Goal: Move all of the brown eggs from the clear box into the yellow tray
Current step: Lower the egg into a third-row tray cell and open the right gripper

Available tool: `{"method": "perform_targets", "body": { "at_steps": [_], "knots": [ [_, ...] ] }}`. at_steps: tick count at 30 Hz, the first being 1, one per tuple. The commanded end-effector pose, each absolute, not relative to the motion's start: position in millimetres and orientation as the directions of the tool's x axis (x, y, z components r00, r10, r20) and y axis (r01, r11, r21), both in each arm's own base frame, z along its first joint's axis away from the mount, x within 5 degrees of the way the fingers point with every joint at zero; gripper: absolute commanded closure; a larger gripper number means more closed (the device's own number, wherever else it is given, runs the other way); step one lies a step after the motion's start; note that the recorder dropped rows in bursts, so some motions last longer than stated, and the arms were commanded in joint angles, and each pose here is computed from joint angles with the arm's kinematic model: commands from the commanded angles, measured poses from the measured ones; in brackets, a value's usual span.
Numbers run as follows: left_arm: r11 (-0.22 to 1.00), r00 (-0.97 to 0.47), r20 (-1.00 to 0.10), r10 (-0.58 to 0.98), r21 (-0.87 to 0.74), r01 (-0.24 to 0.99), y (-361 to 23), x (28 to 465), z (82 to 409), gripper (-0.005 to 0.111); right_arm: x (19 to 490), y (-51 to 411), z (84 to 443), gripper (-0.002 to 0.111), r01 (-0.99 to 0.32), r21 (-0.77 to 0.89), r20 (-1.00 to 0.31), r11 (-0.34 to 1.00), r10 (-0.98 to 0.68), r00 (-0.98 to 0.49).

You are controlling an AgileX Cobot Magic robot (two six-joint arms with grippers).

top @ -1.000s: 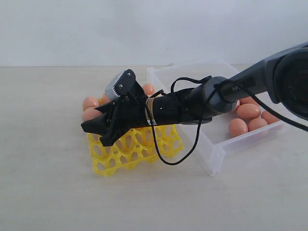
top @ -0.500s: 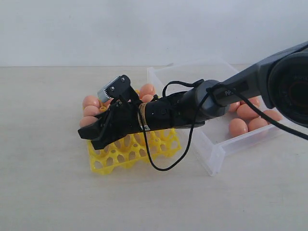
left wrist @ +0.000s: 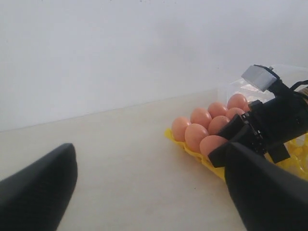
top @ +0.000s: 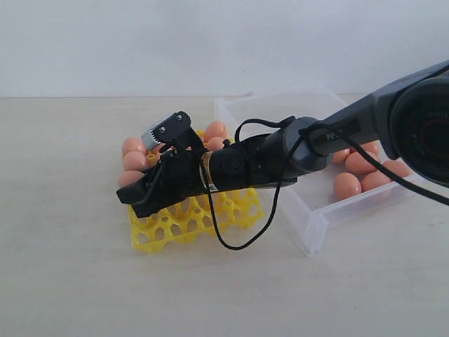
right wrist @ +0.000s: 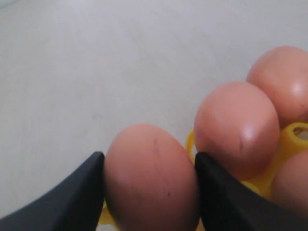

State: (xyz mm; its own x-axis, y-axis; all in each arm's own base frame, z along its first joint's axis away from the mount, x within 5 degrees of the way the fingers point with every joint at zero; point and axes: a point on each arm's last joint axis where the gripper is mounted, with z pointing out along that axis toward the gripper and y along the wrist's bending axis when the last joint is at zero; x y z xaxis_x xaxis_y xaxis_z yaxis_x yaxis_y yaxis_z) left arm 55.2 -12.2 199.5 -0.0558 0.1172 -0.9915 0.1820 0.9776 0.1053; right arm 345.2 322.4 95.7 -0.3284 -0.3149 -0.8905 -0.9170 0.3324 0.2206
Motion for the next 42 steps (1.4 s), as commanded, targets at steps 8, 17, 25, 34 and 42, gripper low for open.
{"method": "perform_targets", "body": {
  "at_steps": [8, 17, 25, 34, 42],
  "knots": [
    [0.978, -0.057, -0.993, 0.103, 0.091, 0.188, -12.6, 54.9, 198.4, 0.029, 351.3, 319.8, 109.7, 0.054, -0.921, 0.131, -0.903, 0.368, -0.339, -0.264],
    [0.978, -0.057, -0.993, 0.103, 0.091, 0.188, -12.6, 54.9, 198.4, 0.029, 360.7, 310.9, 109.5, 0.054, -0.854, 0.108, -0.863, 0.51, -0.379, -0.335],
    [0.978, -0.057, -0.993, 0.103, 0.091, 0.188, -12.6, 54.9, 198.4, 0.029, 355.2, 316.0, 148.5, 0.054, -0.904, 0.07, -0.923, 0.421, -0.315, -0.219],
    [0.978, -0.057, -0.993, 0.103, 0.091, 0.188, -12.6, 54.9, 198.4, 0.029, 361.1, 308.1, 143.3, 0.109, -0.828, 0.061, -0.869, 0.557, -0.379, -0.319],
    [0.978, -0.057, -0.993, 0.103, 0.091, 0.188, -12.6, 54.9, 198.4, 0.029, 351.7, 318.0, 107.8, 0.109, -0.796, 0.008, -0.79, 0.605, -0.484, -0.376]
  ]
}}
